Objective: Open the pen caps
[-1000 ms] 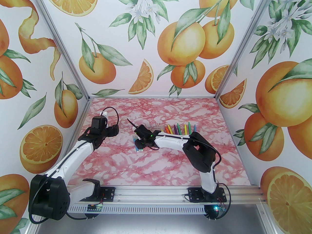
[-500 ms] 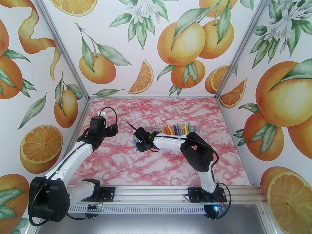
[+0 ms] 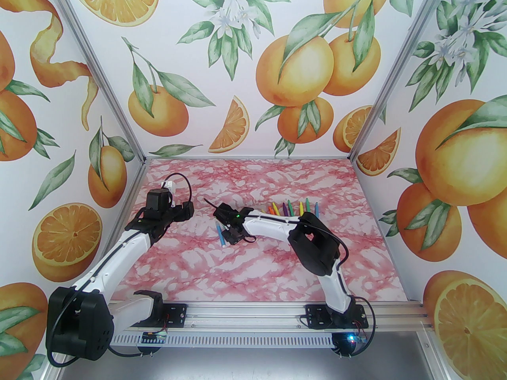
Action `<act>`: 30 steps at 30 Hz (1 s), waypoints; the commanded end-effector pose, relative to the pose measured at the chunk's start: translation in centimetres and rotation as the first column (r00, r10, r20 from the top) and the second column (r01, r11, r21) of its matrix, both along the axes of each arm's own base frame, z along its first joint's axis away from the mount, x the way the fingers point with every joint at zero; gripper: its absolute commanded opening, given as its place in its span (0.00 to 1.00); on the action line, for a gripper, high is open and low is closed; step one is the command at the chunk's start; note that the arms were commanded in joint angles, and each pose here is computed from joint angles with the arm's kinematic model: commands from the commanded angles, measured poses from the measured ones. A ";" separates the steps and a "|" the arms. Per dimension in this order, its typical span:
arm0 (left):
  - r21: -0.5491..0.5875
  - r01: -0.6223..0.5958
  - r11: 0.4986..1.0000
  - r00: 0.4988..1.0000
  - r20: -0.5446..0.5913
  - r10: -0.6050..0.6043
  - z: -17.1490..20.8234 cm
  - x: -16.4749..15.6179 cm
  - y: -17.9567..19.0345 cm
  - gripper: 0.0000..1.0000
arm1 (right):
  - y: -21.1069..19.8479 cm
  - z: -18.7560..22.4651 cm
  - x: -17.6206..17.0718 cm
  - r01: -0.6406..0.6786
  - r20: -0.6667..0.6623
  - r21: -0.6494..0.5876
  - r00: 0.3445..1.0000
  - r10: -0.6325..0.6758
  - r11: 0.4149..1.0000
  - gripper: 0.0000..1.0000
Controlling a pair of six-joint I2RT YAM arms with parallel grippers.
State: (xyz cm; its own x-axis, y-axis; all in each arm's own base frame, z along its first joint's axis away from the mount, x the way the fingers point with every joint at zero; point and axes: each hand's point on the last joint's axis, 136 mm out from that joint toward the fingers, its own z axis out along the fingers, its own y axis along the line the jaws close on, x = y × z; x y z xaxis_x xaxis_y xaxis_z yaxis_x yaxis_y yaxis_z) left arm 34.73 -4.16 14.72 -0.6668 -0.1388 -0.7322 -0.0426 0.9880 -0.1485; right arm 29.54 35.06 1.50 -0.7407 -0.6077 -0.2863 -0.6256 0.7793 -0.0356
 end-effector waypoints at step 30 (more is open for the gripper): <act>-0.457 0.256 0.852 0.961 0.022 -0.277 -0.7 2.0 -10.3 0.81 | -1.1 6.2 1.3 0.008 -0.001 0.340 1.000 -0.008 0.940 0.05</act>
State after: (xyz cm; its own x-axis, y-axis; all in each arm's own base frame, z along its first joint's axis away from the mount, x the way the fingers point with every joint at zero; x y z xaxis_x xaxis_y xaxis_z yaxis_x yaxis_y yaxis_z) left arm 35.82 -12.00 12.13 -0.7632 -0.2366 -0.6013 0.1260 0.8582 -0.4976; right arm 30.55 33.24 6.09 -0.7667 -0.4915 -0.4130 -0.6029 0.7723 0.2001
